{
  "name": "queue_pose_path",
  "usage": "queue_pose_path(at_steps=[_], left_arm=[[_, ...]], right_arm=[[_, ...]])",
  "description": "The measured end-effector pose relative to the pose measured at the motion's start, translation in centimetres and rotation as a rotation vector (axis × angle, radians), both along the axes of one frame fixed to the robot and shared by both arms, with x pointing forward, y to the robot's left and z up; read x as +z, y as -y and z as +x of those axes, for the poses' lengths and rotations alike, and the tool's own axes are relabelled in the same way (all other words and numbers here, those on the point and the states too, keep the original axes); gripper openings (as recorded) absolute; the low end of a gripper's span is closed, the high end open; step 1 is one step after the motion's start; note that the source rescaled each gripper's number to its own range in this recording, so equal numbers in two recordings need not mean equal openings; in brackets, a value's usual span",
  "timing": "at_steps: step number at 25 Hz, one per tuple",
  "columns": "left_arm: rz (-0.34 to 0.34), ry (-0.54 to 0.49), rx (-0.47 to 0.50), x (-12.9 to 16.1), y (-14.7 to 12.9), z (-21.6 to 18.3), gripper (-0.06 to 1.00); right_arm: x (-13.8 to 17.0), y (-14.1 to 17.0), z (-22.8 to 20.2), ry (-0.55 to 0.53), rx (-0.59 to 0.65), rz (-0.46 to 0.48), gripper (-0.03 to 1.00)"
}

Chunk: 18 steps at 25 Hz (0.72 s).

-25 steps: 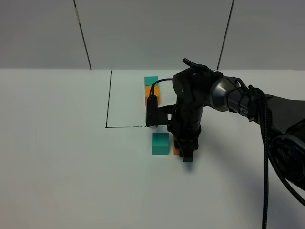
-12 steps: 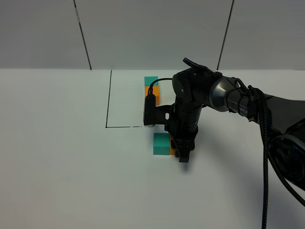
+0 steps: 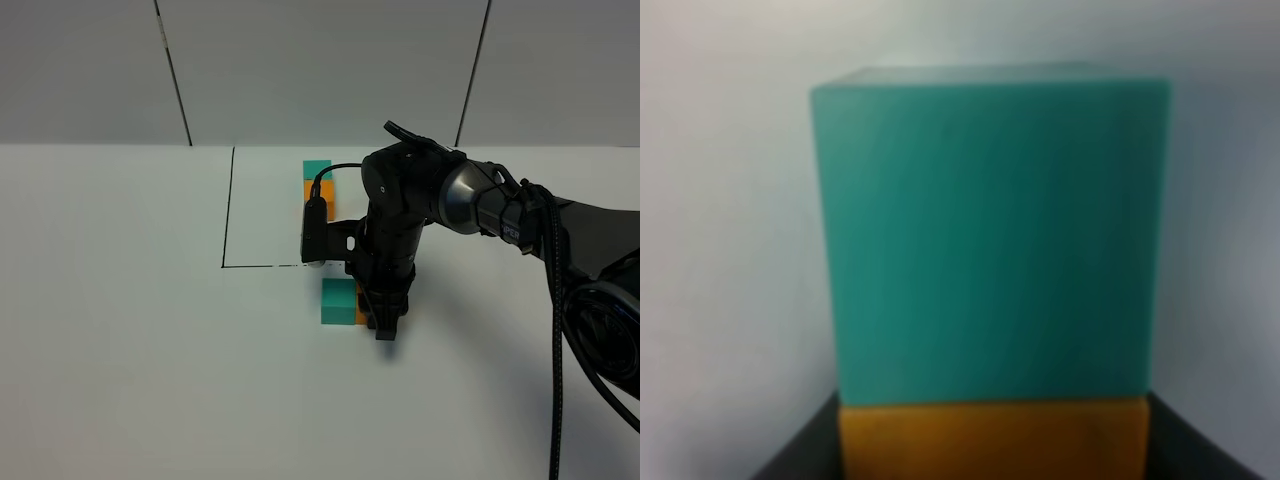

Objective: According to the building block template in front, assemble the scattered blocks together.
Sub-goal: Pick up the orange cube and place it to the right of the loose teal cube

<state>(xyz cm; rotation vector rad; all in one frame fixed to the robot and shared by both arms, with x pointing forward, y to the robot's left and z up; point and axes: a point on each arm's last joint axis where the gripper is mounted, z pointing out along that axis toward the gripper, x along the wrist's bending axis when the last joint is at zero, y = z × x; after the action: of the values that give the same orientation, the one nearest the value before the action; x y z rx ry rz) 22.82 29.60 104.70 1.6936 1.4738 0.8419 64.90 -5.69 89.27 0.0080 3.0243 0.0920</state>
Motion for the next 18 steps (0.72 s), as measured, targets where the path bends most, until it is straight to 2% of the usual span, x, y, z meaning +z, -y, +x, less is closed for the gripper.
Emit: queue_pose_path(at_steps=[13, 15, 18], left_arm=[[0.000, 0.000, 0.000, 0.00, 0.00, 0.00, 0.67], [0.000, 0.000, 0.000, 0.00, 0.00, 0.00, 0.67], [0.000, 0.000, 0.000, 0.00, 0.00, 0.00, 0.67]], right_arm=[[0.00, -0.18, -0.11, -0.013, -0.012, 0.021, 0.02], [0.01, -0.26, -0.16, -0.019, -0.017, 0.030, 0.14], [0.06, -0.35, -0.21, -0.025, -0.023, 0.042, 0.52]])
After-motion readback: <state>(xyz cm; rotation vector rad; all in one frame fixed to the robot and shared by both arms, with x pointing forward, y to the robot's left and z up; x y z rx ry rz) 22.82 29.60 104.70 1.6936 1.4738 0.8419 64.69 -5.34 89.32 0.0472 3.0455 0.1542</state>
